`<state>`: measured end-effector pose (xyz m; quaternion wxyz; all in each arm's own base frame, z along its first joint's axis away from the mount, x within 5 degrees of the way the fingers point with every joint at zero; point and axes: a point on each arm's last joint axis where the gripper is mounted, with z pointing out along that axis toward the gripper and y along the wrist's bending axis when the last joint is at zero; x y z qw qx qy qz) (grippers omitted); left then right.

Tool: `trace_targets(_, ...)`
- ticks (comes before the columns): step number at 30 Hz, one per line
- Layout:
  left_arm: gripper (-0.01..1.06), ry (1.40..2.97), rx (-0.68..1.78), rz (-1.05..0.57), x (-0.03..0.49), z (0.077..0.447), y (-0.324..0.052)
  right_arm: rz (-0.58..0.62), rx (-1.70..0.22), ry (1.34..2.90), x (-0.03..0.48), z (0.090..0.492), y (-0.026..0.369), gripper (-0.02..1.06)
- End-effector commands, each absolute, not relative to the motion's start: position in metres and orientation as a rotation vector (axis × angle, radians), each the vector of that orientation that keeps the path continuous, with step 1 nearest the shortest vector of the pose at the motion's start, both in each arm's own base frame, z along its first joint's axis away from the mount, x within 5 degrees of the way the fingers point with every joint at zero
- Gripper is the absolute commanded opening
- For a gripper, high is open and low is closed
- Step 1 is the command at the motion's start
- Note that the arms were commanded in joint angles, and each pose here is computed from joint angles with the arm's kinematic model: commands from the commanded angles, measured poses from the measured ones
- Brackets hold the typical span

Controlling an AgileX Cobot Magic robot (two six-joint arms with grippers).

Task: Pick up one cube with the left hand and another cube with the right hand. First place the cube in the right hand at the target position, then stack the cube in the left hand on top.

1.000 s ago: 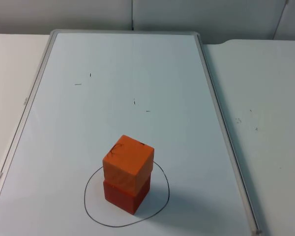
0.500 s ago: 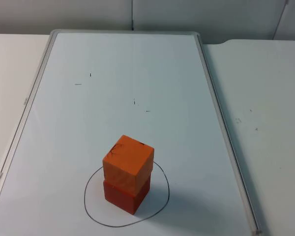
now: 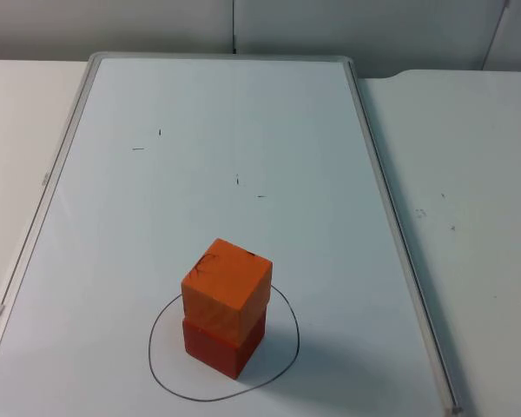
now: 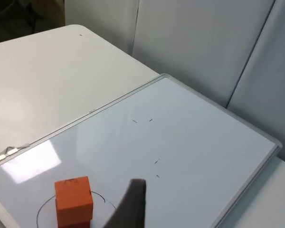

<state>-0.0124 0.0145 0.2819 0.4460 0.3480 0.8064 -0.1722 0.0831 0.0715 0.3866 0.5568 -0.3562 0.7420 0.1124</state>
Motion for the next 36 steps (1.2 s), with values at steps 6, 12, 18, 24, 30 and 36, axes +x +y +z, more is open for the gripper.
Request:
trace_targets(6, 1.05, 1.998, 0.860, -0.434, -0.013, 0.281, 0.015, 0.267, -0.859, 1.818, 0.072, 0.381, 0.058, 0.86)
trace_targets(12, 1.05, 1.998, 0.860, -0.434, -0.013, 0.281, 0.015, 0.374, -0.874, 1.809, 0.041, 0.348, 0.029, 0.86)
trace_targets(18, 1.05, 1.998, 0.860, -0.434, -0.013, 0.281, 0.015, 0.452, -0.840, 1.828, 0.011, 0.320, -0.006, 0.86)
trace_targets(24, 1.05, 1.997, 0.861, -0.433, -0.013, 0.281, 0.015, 0.479, -0.834, 1.845, -0.008, 0.307, -0.028, 0.86)
trace_targets(30, 1.05, 1.995, 0.858, -0.415, -0.012, 0.281, 0.016, 0.471, -0.937, 1.882, -0.007, 0.294, -0.022, 0.86)
trace_targets(36, 1.05, 1.995, 0.857, -0.410, -0.011, 0.281, 0.016, 0.466, -0.946, 1.887, -0.002, 0.282, -0.015, 0.86)
